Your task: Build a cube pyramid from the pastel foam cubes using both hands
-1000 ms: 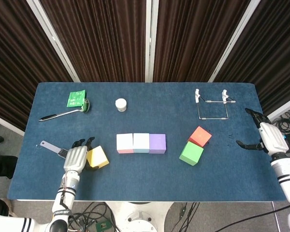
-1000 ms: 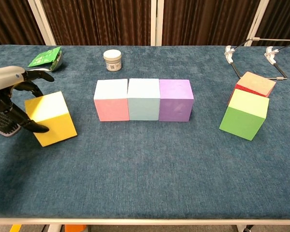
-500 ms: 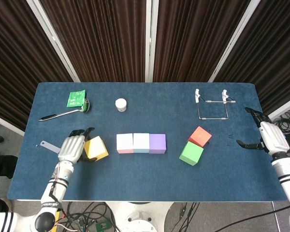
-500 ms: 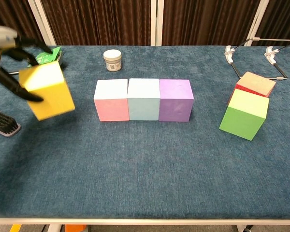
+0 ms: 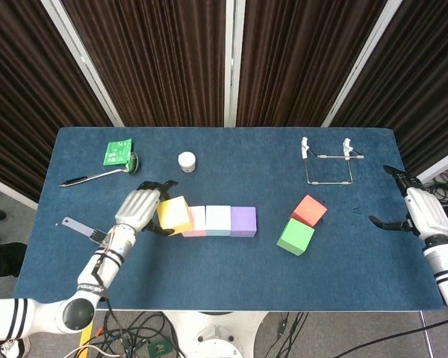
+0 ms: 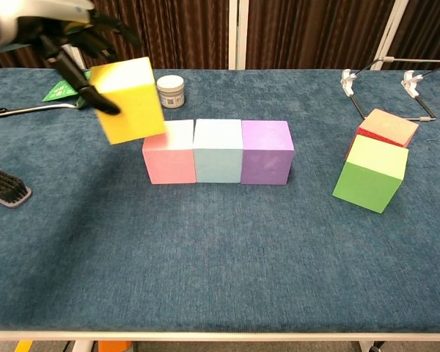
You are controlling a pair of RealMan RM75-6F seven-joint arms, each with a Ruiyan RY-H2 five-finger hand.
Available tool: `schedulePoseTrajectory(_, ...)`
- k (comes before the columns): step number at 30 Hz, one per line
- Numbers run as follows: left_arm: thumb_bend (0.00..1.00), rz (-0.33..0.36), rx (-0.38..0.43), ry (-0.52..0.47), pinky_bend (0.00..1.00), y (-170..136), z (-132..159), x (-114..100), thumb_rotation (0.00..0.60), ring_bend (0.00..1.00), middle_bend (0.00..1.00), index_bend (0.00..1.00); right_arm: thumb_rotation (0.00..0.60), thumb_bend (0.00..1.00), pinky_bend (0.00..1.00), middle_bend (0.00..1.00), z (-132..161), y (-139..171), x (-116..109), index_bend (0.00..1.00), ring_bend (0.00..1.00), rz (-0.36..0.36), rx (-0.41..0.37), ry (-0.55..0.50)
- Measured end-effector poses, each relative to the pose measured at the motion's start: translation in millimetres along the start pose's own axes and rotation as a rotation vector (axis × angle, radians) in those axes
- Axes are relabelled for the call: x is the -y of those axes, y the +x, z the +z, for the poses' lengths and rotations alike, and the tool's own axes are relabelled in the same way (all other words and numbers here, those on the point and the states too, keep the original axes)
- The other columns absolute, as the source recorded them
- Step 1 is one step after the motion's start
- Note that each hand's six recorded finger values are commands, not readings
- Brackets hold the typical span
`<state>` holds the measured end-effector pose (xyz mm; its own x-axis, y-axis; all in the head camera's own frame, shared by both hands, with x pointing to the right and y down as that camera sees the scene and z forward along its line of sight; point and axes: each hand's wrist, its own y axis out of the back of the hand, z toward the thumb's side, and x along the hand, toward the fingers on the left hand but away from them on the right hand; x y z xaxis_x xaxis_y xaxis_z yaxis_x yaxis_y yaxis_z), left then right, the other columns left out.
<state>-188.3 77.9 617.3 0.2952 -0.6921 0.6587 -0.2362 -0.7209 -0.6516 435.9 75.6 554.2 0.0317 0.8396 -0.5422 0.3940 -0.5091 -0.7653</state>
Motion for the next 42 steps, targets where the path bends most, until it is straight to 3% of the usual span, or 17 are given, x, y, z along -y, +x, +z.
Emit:
schedulePoseTrajectory(7, 0.26, -0.020, 0.063, 0.029, 0.11, 21, 29, 6, 0.600, 0.12, 0.53, 0.13, 0.600, 0.11, 0.00, 0.06, -7, 0, -1, 0.00, 0.00, -0.002, 0.011, -0.007)
schedulePoseTrajectory(14, 0.26, -0.039, 0.115, 0.036, 0.11, 39, 38, 11, 0.600, 0.12, 0.53, 0.13, 0.600, 0.11, 0.00, 0.06, -15, 2, -5, 0.00, 0.00, -0.023, 0.023, -0.020)
schedulePoseTrajectory(30, 0.26, -0.057, 0.204, 0.031, 0.11, 42, 39, 14, 0.600, 0.14, 0.54, 0.13, 0.600, 0.11, 0.00, 0.06, -21, 1, 6, 0.00, 0.00, 0.006, 0.023, -0.041)
schedulePoseTrajectory(42, 0.26, -0.068, 0.234, 0.101, 0.11, 49, 38, 12, 0.600, 0.14, 0.54, 0.13, 0.600, 0.11, 0.00, 0.06, -19, 3, 7, 0.00, 0.00, 0.016, 0.015, -0.012)
